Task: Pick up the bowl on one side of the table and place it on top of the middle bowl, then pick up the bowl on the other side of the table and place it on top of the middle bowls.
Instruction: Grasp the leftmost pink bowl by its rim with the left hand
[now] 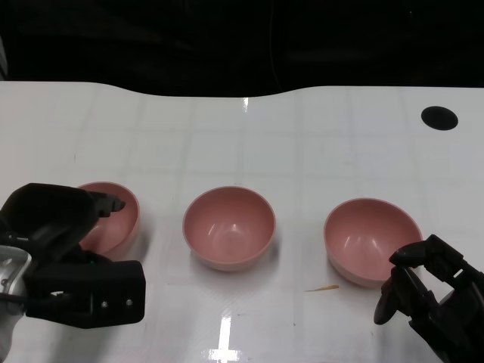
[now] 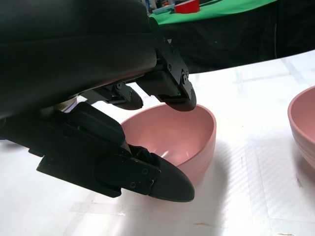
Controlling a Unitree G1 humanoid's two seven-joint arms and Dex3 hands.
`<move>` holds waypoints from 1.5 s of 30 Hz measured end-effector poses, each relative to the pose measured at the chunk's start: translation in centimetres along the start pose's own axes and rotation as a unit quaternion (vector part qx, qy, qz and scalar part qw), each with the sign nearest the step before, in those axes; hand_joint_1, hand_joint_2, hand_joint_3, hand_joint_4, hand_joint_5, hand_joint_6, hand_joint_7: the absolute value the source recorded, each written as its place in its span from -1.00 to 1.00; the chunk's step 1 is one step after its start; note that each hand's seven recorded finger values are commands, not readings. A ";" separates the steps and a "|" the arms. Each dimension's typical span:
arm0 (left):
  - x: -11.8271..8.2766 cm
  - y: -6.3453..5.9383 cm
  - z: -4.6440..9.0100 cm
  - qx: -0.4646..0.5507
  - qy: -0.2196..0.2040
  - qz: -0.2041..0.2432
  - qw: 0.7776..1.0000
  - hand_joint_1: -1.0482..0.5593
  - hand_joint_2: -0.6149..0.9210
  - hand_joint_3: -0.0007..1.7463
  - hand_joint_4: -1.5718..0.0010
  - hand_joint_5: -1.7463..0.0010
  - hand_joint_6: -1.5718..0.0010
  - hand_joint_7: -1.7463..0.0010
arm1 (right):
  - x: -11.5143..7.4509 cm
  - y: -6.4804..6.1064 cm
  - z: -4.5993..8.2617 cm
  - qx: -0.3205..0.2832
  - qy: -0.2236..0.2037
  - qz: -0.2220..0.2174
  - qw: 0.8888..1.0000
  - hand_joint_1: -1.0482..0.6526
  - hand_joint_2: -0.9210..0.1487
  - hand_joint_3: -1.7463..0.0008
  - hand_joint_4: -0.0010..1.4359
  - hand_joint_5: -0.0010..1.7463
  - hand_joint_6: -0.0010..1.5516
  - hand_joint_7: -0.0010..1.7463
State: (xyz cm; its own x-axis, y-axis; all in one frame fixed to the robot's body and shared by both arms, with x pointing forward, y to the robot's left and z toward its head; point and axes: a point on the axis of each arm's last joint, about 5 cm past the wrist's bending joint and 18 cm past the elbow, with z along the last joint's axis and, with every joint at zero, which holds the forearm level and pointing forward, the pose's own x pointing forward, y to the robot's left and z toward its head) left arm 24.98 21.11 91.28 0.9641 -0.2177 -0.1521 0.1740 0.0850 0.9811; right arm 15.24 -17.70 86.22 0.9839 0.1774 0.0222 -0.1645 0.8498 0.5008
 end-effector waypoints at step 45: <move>2.4 -3.9 -0.1 -0.009 0.000 -0.044 0.999 -0.13 1.00 -0.70 -0.31 0.82 -0.27 0.87 | -0.2 0.5 -0.1 -0.001 -0.003 -0.001 1.000 0.05 -0.81 0.42 0.19 0.85 0.05 0.47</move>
State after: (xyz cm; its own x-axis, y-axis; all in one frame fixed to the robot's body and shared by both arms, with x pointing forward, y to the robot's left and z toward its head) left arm 26.64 20.36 87.09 0.9452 -0.2246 -0.2368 0.2607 0.0833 0.9618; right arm 14.93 -17.29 86.37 0.9848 0.1718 0.0261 -0.1617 0.8509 0.4998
